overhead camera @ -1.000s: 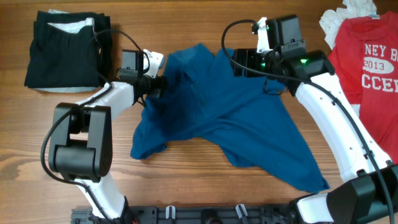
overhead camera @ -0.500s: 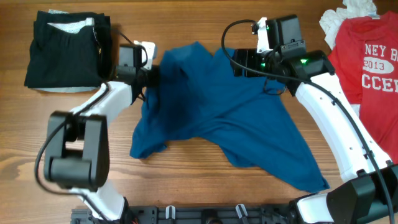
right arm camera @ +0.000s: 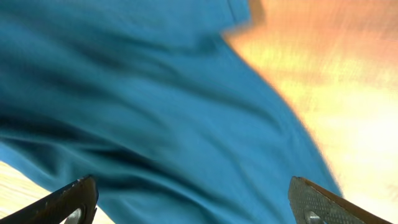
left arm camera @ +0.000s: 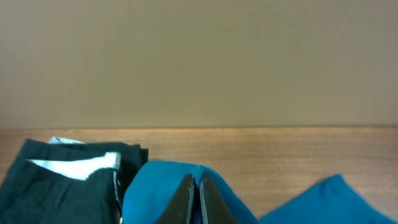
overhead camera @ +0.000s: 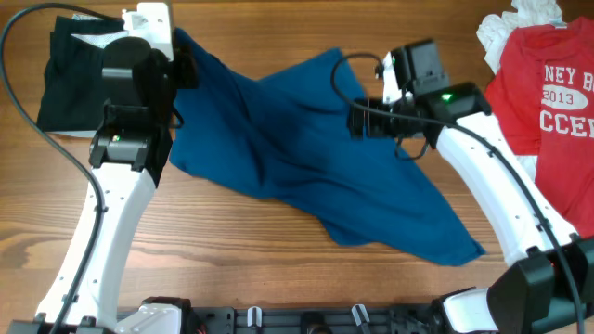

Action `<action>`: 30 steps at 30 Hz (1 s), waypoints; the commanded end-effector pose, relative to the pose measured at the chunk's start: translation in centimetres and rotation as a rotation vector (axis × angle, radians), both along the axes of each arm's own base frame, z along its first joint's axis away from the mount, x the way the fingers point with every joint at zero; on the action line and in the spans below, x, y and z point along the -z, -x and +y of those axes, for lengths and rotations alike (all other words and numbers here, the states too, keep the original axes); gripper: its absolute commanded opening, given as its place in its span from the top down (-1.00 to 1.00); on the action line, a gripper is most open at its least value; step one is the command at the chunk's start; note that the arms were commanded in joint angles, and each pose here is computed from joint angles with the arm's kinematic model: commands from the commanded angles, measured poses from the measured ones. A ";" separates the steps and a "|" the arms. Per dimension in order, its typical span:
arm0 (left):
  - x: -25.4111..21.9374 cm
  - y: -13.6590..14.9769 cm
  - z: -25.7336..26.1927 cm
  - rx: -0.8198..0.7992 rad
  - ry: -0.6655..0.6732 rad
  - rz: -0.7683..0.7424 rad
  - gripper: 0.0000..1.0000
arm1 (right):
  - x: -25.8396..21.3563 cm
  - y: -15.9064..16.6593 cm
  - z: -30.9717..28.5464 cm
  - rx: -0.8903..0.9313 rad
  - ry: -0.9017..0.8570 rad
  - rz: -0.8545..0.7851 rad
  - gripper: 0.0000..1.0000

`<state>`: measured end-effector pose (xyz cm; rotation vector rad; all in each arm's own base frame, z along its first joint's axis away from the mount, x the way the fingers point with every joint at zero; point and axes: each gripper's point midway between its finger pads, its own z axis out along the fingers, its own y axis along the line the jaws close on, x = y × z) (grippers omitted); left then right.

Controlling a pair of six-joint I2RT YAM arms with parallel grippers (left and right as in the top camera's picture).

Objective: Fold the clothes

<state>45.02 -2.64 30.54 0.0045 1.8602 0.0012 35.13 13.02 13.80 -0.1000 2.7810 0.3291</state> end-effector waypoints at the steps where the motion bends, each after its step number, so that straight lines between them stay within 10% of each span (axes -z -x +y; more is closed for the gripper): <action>1: -4.4 1.1 1.1 -0.052 0.008 -0.114 0.92 | 3.9 2.3 0.2 0.003 -0.019 0.118 -0.98; 9: -4.8 2.2 2.0 -0.100 -0.004 -0.106 0.85 | 7.0 3.8 -0.1 -0.005 -0.014 0.153 -0.98; 17: -6.2 7.1 2.4 -0.108 0.029 -0.070 -0.19 | 9.1 3.5 -2.1 0.053 0.086 0.128 -0.99; 30: -0.9 12.5 1.4 -0.092 0.178 0.206 -0.64 | 14.8 3.4 -3.4 0.172 0.171 0.239 -0.74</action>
